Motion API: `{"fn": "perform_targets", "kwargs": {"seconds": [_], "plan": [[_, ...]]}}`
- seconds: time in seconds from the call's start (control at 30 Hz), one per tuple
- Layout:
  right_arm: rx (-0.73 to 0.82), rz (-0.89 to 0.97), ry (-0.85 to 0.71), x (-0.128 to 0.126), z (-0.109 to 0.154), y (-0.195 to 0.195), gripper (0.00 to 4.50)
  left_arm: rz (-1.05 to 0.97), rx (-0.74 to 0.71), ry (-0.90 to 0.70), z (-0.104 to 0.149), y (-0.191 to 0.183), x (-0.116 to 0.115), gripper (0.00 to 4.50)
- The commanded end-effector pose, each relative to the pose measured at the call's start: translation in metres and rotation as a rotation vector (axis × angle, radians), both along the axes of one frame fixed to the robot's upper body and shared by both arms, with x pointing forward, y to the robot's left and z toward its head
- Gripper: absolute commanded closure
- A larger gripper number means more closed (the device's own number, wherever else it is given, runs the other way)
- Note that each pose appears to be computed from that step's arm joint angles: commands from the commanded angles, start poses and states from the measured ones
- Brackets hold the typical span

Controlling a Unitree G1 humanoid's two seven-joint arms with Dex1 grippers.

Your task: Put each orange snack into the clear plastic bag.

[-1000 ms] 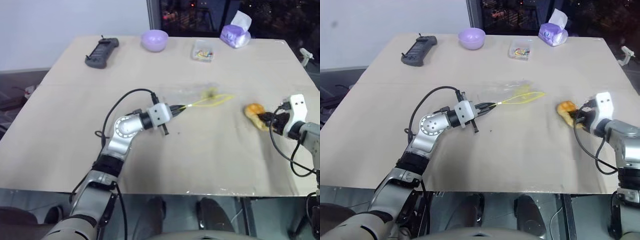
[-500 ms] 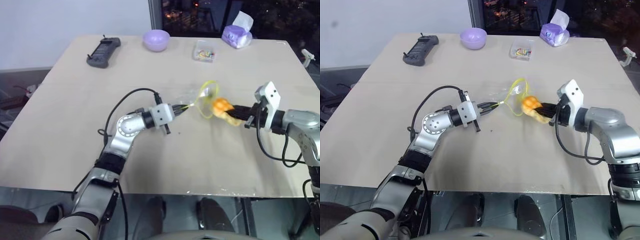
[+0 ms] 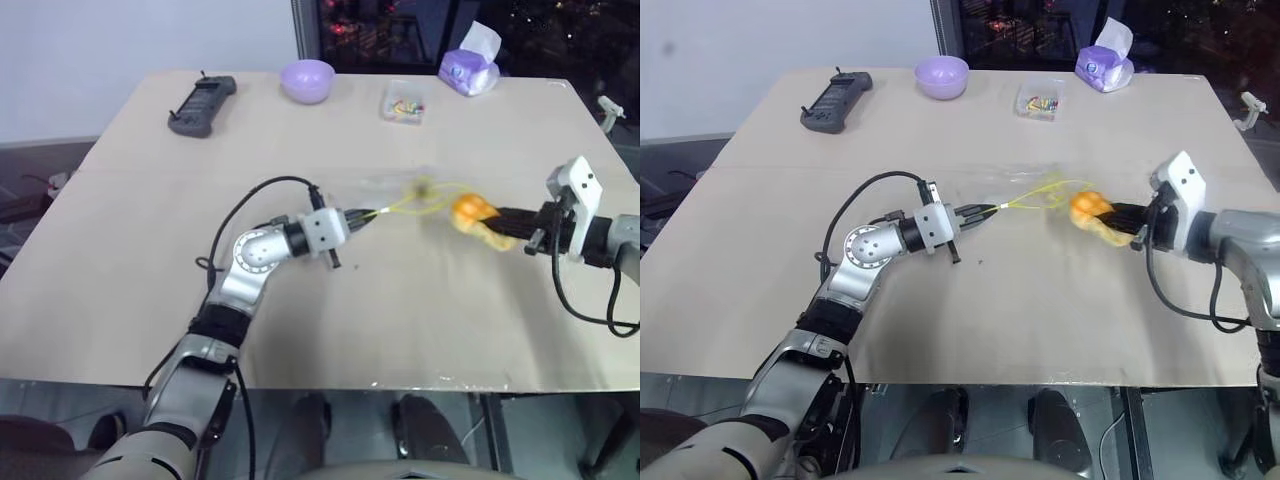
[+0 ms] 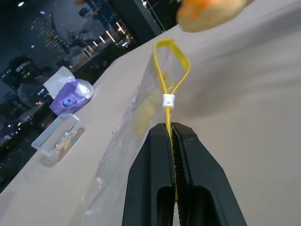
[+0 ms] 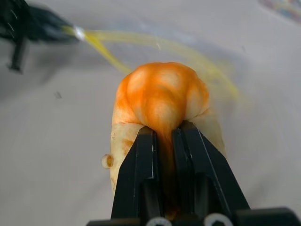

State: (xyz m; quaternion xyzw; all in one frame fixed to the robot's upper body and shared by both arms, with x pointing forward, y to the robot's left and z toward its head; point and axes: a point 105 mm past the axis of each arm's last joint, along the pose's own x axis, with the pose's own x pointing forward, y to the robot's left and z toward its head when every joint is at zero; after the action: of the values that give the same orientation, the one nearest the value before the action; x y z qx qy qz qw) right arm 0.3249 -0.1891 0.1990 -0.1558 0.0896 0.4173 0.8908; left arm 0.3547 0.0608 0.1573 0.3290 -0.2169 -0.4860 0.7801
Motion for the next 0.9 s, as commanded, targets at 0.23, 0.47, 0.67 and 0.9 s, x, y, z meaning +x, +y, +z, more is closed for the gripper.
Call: {"fn": "perform_targets", "kwargs": {"seconds": [0.23,0.47,0.67,0.9], "plan": [[-0.029,0.032,0.043,0.012,-0.013,0.017,4.42,-0.039,-0.013,-0.049,0.012,-0.007,-0.002,4.50],[0.013,-0.013,0.073,0.027,-0.017,0.021,4.42,-0.090,0.025,-0.074,0.010,-0.010,-0.011,4.50],[0.099,-0.035,0.124,0.041,-0.007,0.037,4.42,-0.149,0.063,-0.090,0.009,-0.014,-0.016,4.50],[-0.023,-0.044,0.200,0.043,-0.029,0.046,4.42,-0.193,0.107,-0.113,0.009,-0.017,-0.015,4.50]]}}
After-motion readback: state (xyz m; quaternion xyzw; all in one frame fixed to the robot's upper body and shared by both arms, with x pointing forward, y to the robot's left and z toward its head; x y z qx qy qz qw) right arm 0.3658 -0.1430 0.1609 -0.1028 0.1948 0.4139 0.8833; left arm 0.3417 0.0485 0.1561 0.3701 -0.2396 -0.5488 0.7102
